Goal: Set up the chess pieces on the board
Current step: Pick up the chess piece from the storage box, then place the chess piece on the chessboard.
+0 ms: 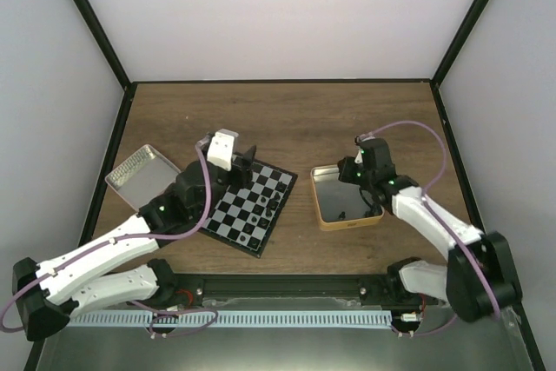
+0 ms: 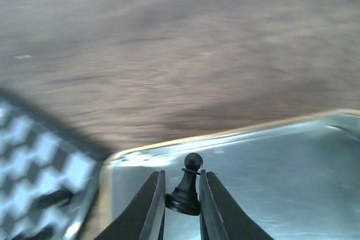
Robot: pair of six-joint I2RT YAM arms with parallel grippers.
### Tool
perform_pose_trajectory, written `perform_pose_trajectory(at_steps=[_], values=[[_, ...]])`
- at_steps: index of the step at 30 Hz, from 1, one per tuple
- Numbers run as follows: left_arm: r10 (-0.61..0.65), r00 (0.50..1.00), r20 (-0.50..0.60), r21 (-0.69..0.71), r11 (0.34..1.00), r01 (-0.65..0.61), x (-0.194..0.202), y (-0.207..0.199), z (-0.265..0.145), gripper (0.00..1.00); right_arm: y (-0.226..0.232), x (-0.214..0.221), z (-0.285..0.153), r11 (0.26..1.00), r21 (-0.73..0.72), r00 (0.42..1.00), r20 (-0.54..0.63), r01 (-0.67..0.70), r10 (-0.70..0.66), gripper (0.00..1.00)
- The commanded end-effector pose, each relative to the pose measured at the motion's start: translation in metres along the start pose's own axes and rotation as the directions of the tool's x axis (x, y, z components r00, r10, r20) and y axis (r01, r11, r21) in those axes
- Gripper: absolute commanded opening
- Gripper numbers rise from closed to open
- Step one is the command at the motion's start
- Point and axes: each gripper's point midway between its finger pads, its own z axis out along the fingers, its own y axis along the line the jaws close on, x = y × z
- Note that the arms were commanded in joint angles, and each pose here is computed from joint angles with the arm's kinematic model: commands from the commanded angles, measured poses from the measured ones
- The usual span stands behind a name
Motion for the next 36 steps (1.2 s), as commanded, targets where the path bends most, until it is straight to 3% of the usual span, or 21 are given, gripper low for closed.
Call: perform_pose_trajectory(at_steps=[1,4,8,12,18,25,36], values=[[-0.129,0.989,-0.069,0.175,0.975,0.139,-0.011,-0.036,0.009,0.69,0.078,-0.017,-0.054,0.892,-0.422,0.986,0.107,0.16,-0.126,0.15],[-0.258,0.948,-0.186,0.249,0.921,0.3,-0.024,-0.057,0.021,0.69,0.119,-0.028,-0.101,0.747,-0.611,0.963,0.212,0.261,-0.164,0.15],[-0.368,0.872,-0.323,0.418,0.77,0.481,-0.06,-0.089,0.022,0.69,0.156,-0.038,-0.155,0.55,-0.743,0.923,0.33,0.383,-0.197,0.17],[-0.372,0.856,-0.36,0.58,0.629,0.518,-0.087,-0.116,0.008,0.74,0.179,-0.035,-0.195,0.352,-0.817,0.887,0.39,0.457,-0.247,0.18],[-0.336,0.829,-0.446,0.613,0.561,0.557,-0.079,-0.13,0.008,0.75,0.195,-0.035,-0.234,0.17,-0.824,0.829,0.486,0.54,-0.275,0.18],[-0.323,0.759,-0.566,0.592,0.481,0.646,-0.063,-0.145,0.011,0.64,0.201,-0.037,-0.245,0.086,-0.799,0.781,0.55,0.595,-0.297,0.18],[-0.326,0.721,-0.612,0.573,0.445,0.688,-0.055,-0.147,0.014,0.34,0.206,-0.052,-0.236,0.114,-0.774,0.764,0.572,0.623,-0.297,0.18]])
